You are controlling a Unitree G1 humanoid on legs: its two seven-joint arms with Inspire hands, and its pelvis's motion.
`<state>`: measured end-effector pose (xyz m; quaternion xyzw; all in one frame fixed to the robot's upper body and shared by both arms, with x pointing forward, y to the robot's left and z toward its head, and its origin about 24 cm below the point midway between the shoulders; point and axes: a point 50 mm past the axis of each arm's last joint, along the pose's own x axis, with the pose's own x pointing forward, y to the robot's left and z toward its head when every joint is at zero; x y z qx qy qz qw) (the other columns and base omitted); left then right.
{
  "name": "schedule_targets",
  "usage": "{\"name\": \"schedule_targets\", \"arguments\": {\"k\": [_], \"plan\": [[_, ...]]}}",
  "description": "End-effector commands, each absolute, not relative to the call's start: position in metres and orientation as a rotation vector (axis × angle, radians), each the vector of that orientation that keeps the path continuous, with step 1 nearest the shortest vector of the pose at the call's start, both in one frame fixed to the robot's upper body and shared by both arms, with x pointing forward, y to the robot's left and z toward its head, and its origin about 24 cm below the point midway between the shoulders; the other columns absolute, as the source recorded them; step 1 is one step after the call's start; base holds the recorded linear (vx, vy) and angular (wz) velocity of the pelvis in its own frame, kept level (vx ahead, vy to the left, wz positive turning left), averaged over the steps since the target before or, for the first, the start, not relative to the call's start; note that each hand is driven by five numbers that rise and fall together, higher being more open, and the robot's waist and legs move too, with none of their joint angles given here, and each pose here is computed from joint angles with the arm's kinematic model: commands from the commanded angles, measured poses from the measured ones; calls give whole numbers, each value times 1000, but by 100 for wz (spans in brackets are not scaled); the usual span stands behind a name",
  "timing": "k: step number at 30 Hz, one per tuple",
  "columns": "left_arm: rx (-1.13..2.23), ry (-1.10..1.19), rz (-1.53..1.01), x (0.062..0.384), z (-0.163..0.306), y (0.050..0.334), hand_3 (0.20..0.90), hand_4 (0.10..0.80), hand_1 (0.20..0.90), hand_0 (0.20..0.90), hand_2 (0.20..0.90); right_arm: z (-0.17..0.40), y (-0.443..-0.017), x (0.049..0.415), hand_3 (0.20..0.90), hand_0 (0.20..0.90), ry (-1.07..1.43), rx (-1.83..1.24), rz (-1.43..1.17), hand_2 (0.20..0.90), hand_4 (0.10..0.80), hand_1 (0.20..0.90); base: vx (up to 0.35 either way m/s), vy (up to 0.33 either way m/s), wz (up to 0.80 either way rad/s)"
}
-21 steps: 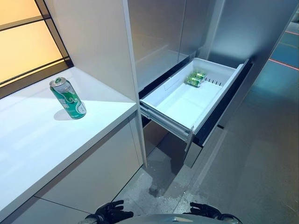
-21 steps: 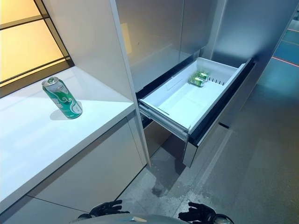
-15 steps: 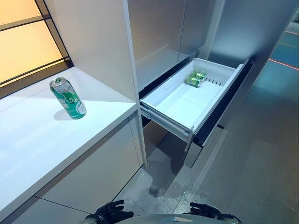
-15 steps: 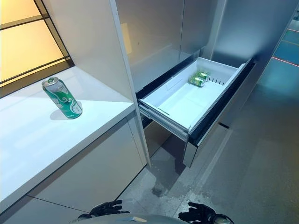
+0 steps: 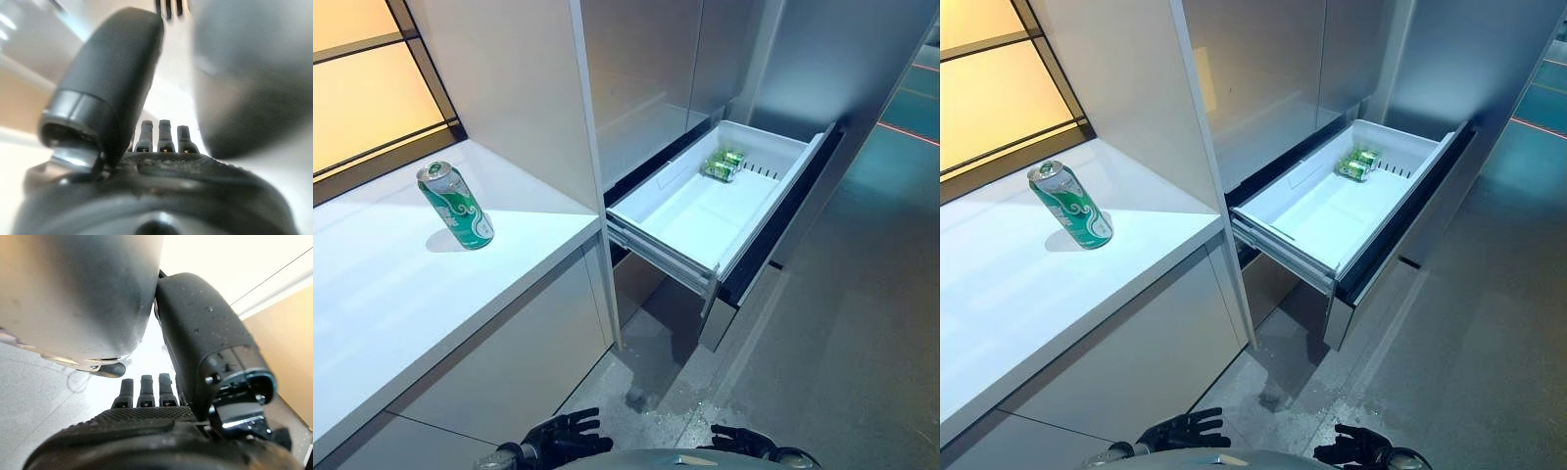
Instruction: Put drinks into fridge and close the fridge
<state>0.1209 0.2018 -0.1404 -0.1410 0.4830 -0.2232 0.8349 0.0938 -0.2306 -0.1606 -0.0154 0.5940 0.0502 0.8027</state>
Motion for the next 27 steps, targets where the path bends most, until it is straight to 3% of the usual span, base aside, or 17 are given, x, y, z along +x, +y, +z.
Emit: {"name": "schedule_targets", "arguments": {"k": [1,7,9,12,13,16,20,27], "plan": [[-452,744,-815,179,-100,165,900,800,900,900,900,-152,-246,111,900,900,1258,-105,157,900,800,900,-27,26,-5],[-486,425,-1193,223,-28,153,900,800,900,900,900,-150,-251,111,900,900,1248,-120,155,900,800,900,-15,15,-6],[-588,222,-1325,242,26,141,900,800,900,900,900,-151,-251,107,900,900,1246,-118,150,900,800,900,0,0,0],[-628,126,-1367,247,50,136,900,800,900,900,900,-152,-251,104,900,900,1247,-115,148,900,800,900,0,0,0],[-673,-130,-1396,254,104,129,900,800,900,900,900,-155,-249,97,900,900,1254,-109,146,900,800,900,0,0,0],[-667,-363,-1301,258,148,133,900,800,900,900,900,-158,-245,90,900,900,1263,-107,149,900,800,900,13,-4,0],[-448,-779,-804,268,217,181,900,800,900,900,900,-163,-238,72,900,900,1284,-107,150,900,800,900,44,-2,-3],[-408,-1060,-371,267,273,241,900,800,900,900,900,-166,-232,61,900,900,1314,-108,159,900,800,900,34,3,-1]]}}
